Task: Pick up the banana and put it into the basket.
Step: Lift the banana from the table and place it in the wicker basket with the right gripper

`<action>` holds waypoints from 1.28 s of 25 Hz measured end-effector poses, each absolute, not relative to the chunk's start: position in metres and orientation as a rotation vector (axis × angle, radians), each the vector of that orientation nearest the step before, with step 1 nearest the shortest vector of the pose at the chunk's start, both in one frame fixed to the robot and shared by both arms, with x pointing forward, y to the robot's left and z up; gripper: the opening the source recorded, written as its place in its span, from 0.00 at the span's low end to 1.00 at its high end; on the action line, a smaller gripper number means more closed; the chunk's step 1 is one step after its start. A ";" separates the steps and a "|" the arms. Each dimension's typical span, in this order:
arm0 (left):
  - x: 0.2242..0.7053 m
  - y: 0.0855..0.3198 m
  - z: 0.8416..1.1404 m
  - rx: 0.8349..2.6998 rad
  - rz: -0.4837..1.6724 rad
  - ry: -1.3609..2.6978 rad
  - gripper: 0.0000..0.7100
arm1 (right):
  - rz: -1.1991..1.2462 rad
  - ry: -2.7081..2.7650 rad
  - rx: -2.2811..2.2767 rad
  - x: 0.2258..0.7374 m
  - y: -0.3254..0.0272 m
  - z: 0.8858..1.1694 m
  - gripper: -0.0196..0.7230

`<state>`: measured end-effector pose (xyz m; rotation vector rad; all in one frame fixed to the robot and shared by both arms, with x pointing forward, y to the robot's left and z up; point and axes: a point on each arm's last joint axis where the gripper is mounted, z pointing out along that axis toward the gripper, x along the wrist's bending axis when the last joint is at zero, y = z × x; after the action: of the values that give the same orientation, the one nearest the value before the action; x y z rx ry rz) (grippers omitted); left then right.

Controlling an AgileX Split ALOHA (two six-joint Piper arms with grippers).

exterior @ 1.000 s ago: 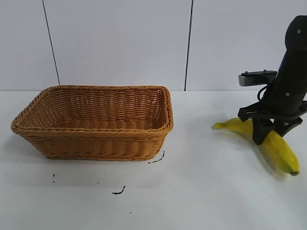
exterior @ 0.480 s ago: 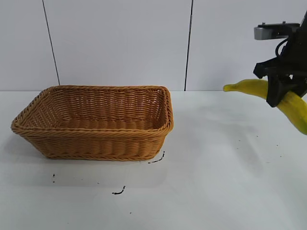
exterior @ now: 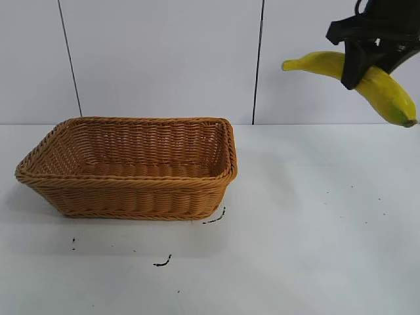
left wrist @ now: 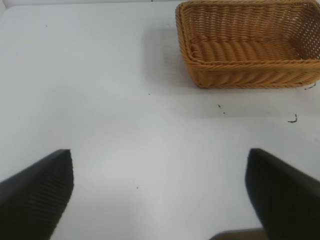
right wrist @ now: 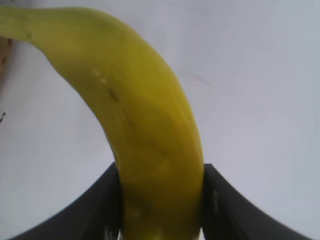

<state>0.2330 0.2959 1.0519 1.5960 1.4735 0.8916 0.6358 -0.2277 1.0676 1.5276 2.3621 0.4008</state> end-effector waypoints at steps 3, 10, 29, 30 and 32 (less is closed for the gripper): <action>0.233 0.296 1.052 1.596 0.891 1.474 0.98 | 0.451 2.399 1.426 0.639 -0.195 1.078 0.42; 0.233 0.296 1.052 1.596 0.891 1.474 0.98 | 0.540 2.498 1.138 0.648 -0.107 1.085 0.42; 0.233 0.296 1.052 1.596 0.891 1.474 0.98 | 0.624 2.547 0.227 0.656 0.030 0.987 0.42; 0.233 0.296 1.052 1.596 0.891 1.474 0.98 | 0.612 2.561 0.228 0.657 0.031 0.978 0.42; 0.233 0.296 1.052 1.596 0.891 1.474 0.98 | 0.599 2.580 0.232 0.659 0.032 0.964 0.42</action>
<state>0.2330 0.2959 1.0519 1.5961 1.4736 0.8915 0.6591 0.0323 0.9641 0.2324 2.5798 0.5989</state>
